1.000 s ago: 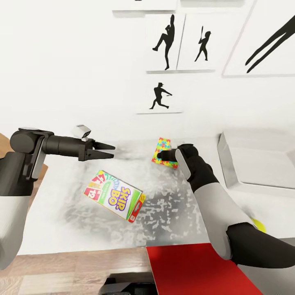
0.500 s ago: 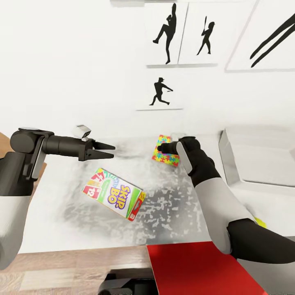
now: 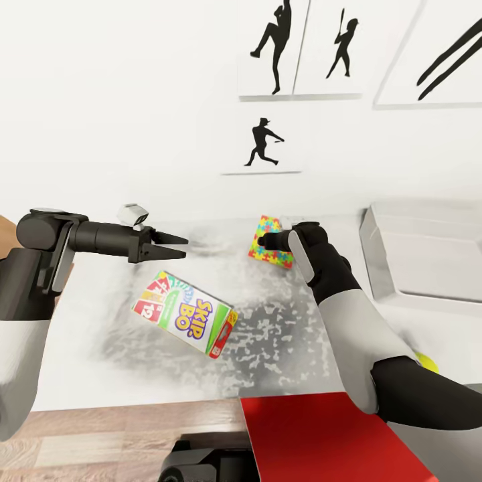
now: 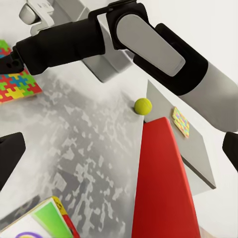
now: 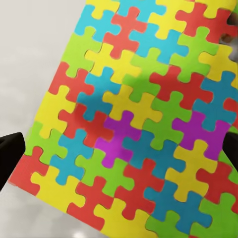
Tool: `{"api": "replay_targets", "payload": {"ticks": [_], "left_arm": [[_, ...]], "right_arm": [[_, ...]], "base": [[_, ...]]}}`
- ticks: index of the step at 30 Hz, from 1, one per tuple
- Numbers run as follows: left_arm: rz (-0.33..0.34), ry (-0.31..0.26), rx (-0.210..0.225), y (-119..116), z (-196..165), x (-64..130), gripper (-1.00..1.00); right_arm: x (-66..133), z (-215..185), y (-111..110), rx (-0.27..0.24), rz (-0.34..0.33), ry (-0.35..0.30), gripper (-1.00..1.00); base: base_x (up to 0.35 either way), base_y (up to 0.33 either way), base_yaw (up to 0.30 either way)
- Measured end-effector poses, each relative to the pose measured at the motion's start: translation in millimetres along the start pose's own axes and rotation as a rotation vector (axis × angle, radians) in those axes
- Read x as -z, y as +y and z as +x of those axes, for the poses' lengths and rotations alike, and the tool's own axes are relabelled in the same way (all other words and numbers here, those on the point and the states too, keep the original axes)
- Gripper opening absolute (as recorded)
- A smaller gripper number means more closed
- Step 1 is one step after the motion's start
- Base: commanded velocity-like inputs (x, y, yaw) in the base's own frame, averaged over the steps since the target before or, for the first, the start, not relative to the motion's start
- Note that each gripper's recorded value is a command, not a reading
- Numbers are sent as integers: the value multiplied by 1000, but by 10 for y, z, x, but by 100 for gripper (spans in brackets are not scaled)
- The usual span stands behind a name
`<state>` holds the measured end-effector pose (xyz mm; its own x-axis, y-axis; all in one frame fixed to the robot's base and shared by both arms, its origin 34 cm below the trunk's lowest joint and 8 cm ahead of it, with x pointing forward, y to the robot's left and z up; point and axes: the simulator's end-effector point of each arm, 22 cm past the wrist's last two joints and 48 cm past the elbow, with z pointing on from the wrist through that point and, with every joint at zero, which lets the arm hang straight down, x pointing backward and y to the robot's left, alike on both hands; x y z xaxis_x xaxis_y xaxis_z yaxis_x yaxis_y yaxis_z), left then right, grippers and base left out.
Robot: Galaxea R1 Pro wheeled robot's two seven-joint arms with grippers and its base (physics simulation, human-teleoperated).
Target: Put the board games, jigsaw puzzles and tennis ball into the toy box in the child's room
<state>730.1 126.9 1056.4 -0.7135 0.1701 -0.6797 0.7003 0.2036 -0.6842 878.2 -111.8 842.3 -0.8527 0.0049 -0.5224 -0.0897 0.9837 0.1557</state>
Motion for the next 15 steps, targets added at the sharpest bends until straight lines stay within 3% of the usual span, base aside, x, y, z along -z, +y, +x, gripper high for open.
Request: {"api": "replay_targets", "payload": {"ticks": [15], "left_arm": [[1,4,22,109,92,-33,100]], "right_arm": [[-102,78,-66,-4,20,9,100]], "base": [[0,0,0]]}}
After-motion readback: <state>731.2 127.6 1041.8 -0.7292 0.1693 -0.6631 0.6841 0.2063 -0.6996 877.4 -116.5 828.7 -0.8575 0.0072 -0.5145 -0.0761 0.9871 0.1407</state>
